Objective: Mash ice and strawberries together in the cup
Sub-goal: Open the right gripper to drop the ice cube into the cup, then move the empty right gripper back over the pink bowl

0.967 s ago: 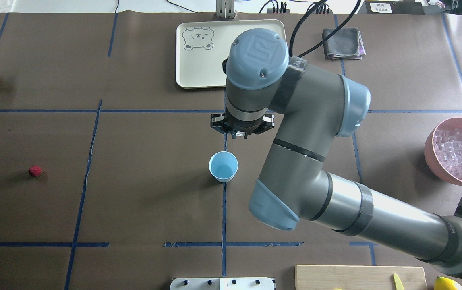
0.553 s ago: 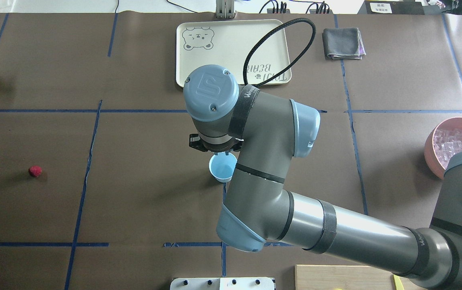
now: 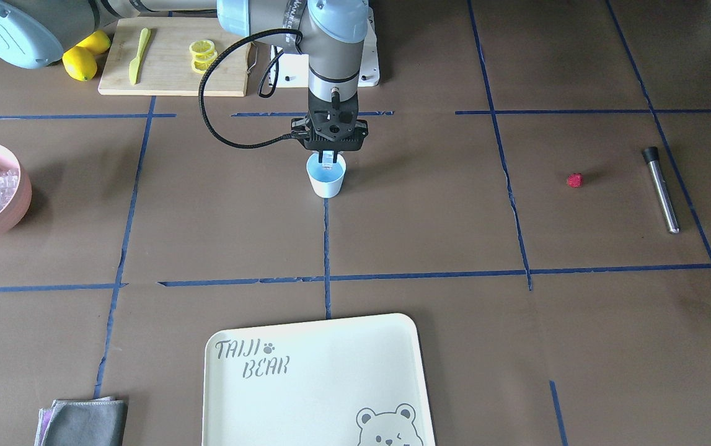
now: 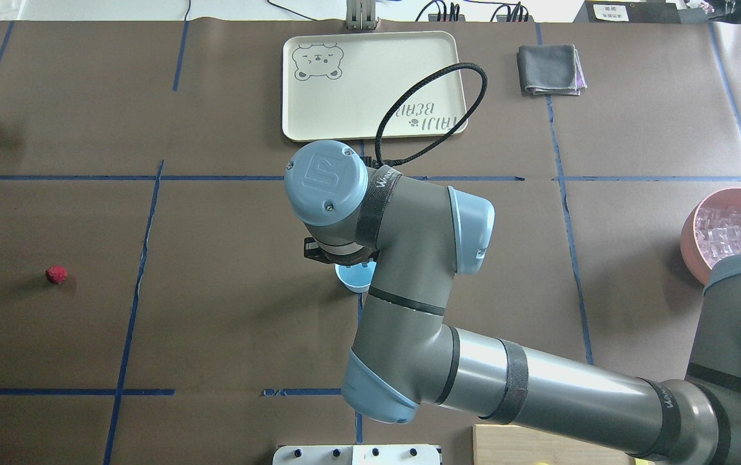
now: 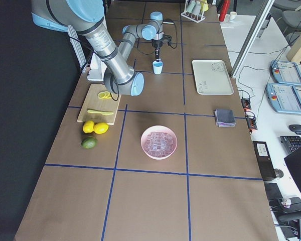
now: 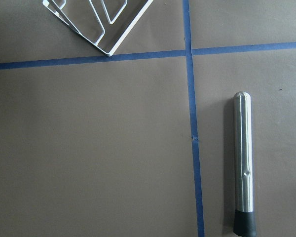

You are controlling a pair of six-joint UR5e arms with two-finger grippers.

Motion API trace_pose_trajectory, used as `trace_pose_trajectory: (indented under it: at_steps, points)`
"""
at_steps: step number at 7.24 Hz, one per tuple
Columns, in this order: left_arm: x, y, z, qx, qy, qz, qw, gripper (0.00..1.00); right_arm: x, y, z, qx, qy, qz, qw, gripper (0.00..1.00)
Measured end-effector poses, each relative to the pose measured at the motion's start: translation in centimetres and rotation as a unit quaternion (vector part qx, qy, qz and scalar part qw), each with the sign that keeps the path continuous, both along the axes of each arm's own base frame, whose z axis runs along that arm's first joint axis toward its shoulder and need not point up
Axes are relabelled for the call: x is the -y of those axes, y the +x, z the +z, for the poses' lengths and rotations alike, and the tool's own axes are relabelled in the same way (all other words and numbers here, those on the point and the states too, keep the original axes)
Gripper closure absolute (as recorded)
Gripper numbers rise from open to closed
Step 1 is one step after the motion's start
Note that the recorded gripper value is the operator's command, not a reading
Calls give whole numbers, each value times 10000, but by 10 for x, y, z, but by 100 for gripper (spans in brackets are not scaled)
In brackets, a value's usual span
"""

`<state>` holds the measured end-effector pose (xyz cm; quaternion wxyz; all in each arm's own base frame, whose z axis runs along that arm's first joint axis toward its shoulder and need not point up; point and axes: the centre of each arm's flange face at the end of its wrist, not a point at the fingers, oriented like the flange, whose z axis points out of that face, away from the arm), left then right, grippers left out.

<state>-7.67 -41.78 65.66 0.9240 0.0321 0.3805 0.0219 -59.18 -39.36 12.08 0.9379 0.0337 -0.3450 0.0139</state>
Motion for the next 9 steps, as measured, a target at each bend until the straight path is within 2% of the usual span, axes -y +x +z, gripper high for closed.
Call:
trace_pose_trajectory:
  at_steps: [3,5,6,8,9]
  points:
    - [0,1,0,-53,-6,0,10000,0,0,3,-1,72,46,10,10000,1]
    - [0,1,0,-55,-4,0,10000,0,23,34,-1,188,28,94,9998,1]
    - [0,1,0,-56,-3,0,10000,0,43,67,17,207,50,53,9998,1]
    - [0,1,0,-56,-3,0,10000,0,74,165,87,66,494,-329,9982,1]
    - [0,1,0,-56,-1,0,10000,0,80,219,124,-15,711,-582,9958,1]
